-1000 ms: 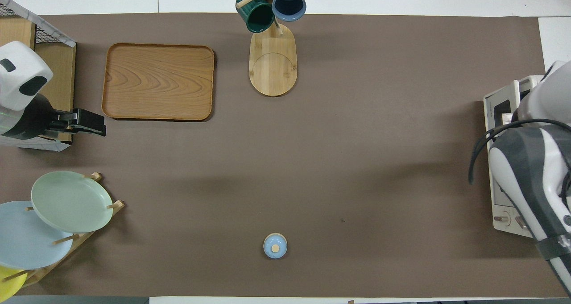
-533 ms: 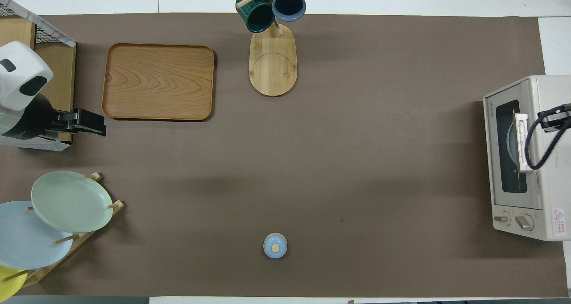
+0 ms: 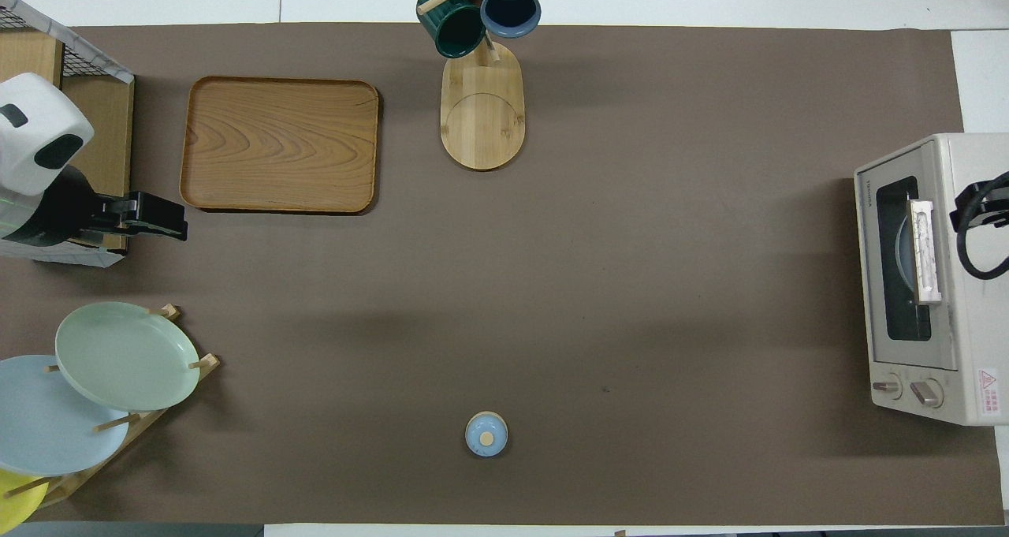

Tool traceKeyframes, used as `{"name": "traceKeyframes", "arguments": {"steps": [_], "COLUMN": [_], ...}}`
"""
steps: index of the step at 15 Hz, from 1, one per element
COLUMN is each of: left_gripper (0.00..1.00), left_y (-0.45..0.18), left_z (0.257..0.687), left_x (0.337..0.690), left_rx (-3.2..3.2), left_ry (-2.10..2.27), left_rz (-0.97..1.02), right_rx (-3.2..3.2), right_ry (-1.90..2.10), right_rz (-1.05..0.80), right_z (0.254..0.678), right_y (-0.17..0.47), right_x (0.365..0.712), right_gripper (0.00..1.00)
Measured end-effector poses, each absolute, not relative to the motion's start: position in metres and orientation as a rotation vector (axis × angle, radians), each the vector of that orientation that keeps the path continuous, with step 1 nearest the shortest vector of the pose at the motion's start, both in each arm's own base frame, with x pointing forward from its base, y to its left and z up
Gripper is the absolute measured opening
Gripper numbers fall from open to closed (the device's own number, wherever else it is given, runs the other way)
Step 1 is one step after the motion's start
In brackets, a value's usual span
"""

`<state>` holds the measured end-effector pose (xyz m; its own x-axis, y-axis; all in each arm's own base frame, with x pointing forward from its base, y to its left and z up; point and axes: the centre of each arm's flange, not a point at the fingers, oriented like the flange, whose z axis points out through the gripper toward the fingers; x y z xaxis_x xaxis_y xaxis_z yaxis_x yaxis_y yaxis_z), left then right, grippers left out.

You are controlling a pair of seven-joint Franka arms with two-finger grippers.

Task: Put eggplant into oven

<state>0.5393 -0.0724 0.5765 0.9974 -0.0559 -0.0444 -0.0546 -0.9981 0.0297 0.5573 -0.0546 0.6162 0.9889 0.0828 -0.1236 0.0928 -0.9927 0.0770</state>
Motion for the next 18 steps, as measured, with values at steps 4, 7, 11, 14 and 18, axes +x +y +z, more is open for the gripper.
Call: {"name": "traceKeyframes", "arguments": {"steps": [4,7,11,14,18], "left_gripper": [1.0,1.0,1.0,1.0,1.0], "left_y": [-0.072,-0.072,-0.072,-0.072,-0.072], "left_z": [0.576,0.576,0.576,0.576,0.576], "left_x": [0.539,0.539,0.539,0.539,0.539], "left_rx": [3.111,3.111,3.111,3.111,3.111], "left_ry": [-0.086,-0.086,-0.086,-0.086,-0.086], "left_rz": [-0.07,-0.07,-0.07,-0.07,-0.07], "right_rx": [3.055,3.054,3.056,3.056,3.057], "right_ry": [0.089,0.07,0.03,0.02,0.013], "right_rz": [-0.232,-0.192,-0.206,-0.197,-0.181], "right_z": [0.603,0.6,0.594,0.595,0.601], "right_y": [-0.048,-0.042,-0.056,-0.059,-0.061], "right_x": [0.554,0.551,0.548,0.547,0.545], "right_gripper": [0.85,1.0,1.0,1.0,1.0]}}
